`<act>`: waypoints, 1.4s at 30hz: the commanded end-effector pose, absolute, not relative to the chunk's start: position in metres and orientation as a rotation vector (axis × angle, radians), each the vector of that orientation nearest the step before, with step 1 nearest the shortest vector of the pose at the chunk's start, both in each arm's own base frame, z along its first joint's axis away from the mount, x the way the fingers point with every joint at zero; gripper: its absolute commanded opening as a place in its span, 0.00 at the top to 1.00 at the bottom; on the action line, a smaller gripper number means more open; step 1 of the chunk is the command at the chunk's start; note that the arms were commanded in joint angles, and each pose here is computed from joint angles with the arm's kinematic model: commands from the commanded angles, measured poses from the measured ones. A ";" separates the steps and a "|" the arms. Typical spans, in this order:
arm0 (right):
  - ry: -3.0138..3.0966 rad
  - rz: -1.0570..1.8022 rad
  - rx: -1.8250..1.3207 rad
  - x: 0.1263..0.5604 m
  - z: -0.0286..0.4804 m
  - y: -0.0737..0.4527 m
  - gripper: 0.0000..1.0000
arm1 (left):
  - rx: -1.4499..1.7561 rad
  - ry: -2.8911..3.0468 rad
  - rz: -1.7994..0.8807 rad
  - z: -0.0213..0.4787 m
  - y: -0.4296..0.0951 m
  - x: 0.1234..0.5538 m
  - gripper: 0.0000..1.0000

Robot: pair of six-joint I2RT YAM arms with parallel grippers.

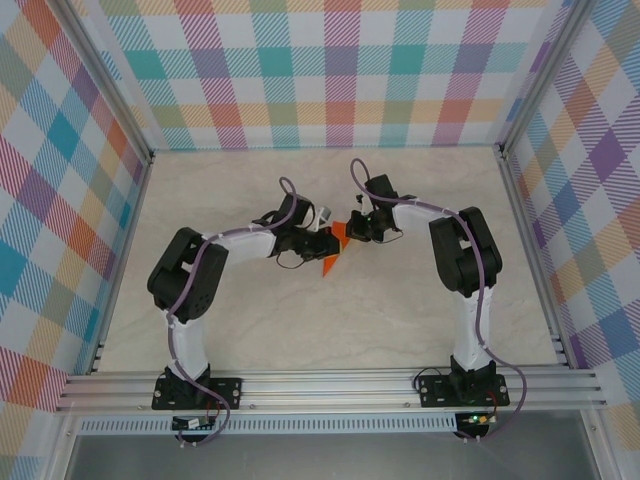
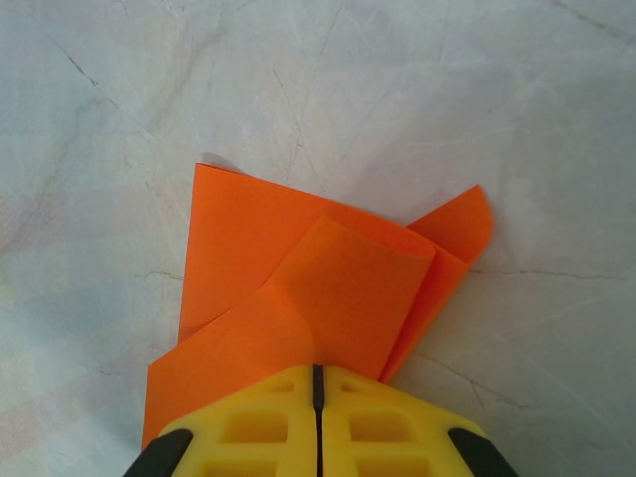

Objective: Fold a paper plane with a square sheet of paper (fold left side to right side)
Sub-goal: Fold the wing for the fifth time at the center of the table.

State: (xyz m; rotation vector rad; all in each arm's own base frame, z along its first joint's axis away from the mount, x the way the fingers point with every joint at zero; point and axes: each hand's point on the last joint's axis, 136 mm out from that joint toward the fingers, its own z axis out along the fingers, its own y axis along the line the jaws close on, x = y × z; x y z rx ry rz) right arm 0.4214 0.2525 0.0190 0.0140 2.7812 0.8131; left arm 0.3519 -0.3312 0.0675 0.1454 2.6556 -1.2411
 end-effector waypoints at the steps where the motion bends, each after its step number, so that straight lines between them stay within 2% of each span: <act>1: 2.876 0.747 0.022 0.406 -0.002 0.245 0.93 | 0.116 2.756 -1.160 0.036 -0.322 0.349 1.00; 8: 2.795 0.846 -0.001 0.411 0.025 0.255 0.93 | 0.078 2.831 -1.045 0.005 -0.309 0.344 1.00; 18: 2.680 0.949 -0.055 0.398 0.066 0.269 0.96 | 0.063 2.851 -1.066 -0.012 -0.302 0.327 1.00; 25: 2.716 0.944 -0.074 0.403 0.048 0.288 0.96 | 0.065 2.851 -1.060 -0.011 -0.301 0.326 1.00; 32: 2.760 0.764 -0.106 0.418 0.026 0.275 0.95 | 0.054 2.868 -1.039 -0.013 -0.296 0.323 1.00; 42: 2.754 0.776 -0.030 0.432 0.013 0.248 0.95 | 0.001 2.883 -1.053 -0.024 -0.287 0.315 1.00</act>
